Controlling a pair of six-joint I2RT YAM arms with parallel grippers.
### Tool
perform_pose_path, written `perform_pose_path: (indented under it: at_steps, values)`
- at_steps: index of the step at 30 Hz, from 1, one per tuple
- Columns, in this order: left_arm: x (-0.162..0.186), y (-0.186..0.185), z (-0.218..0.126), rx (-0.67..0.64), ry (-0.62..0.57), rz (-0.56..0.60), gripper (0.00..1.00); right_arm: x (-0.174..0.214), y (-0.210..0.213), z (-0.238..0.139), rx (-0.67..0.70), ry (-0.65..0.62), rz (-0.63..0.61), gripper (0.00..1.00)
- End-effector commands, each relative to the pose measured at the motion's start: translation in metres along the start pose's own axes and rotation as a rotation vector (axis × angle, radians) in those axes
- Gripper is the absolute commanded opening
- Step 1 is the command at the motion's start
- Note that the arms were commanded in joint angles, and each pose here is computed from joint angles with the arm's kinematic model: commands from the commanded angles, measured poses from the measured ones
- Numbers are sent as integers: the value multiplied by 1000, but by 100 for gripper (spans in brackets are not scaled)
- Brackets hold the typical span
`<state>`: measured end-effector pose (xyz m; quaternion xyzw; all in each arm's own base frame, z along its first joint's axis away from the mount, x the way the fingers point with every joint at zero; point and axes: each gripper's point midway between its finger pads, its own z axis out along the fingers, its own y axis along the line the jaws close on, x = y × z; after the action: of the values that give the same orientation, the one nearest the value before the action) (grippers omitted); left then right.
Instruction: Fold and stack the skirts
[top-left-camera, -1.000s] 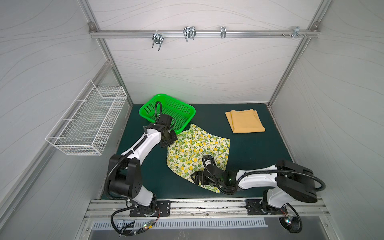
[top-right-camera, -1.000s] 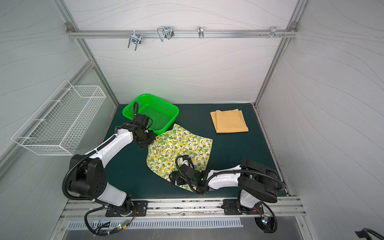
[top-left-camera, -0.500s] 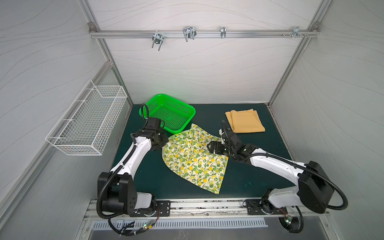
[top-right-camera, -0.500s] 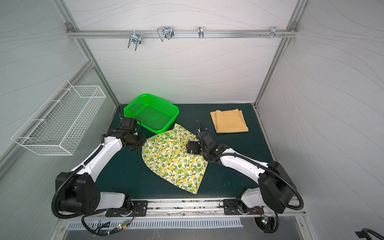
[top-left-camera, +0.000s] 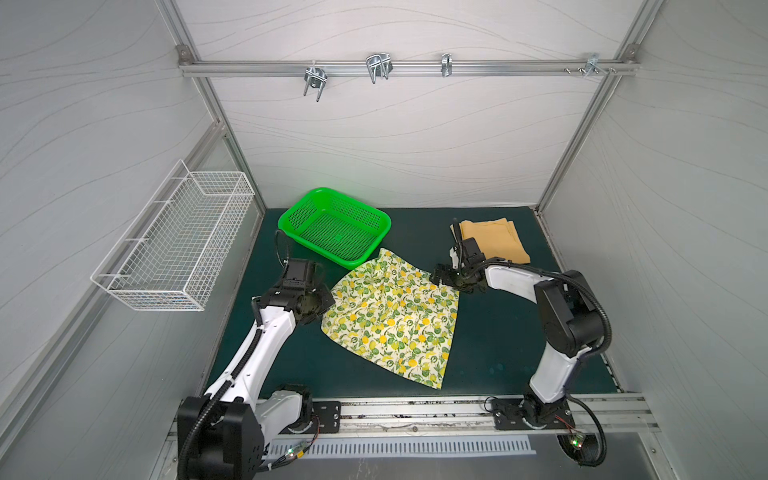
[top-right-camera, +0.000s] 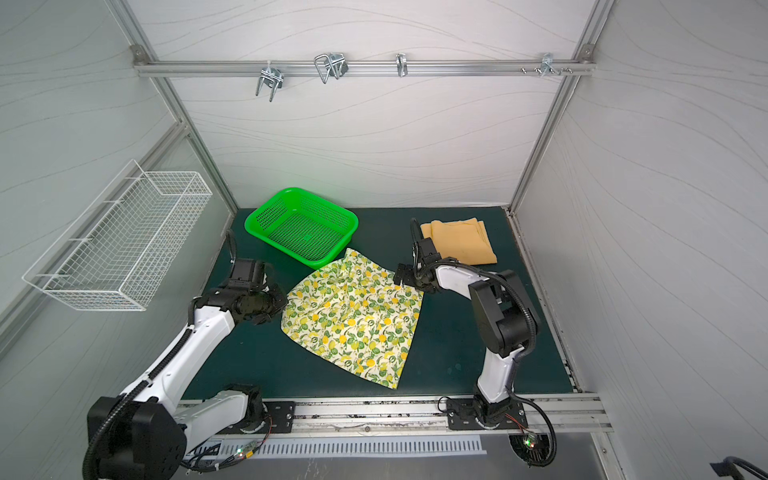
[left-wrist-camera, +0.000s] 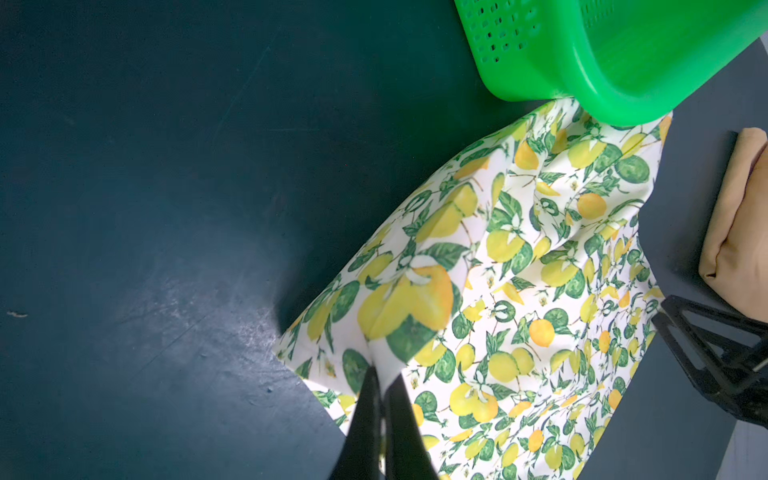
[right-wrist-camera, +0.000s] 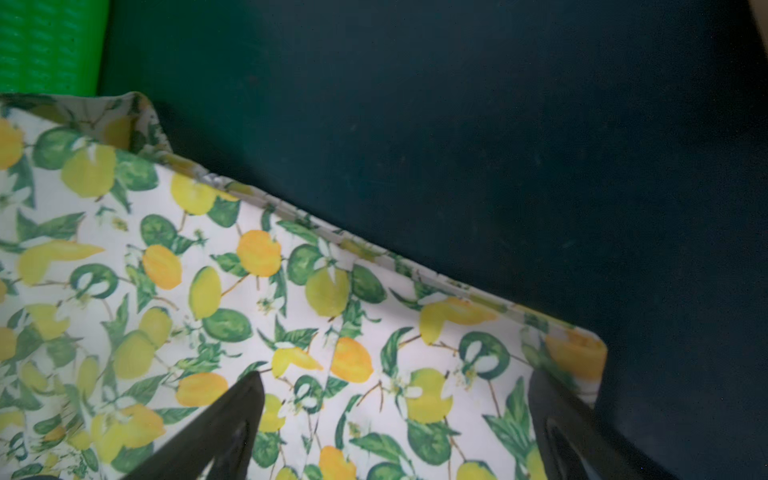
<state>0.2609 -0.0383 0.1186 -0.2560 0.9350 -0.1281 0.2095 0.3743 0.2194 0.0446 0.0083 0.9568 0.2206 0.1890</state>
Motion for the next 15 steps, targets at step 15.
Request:
perform_pose_path:
  at_steps: [15]
  values:
    - [-5,15,-29,5,-167,-76,0,67,-22,-7,-75,100,140,99]
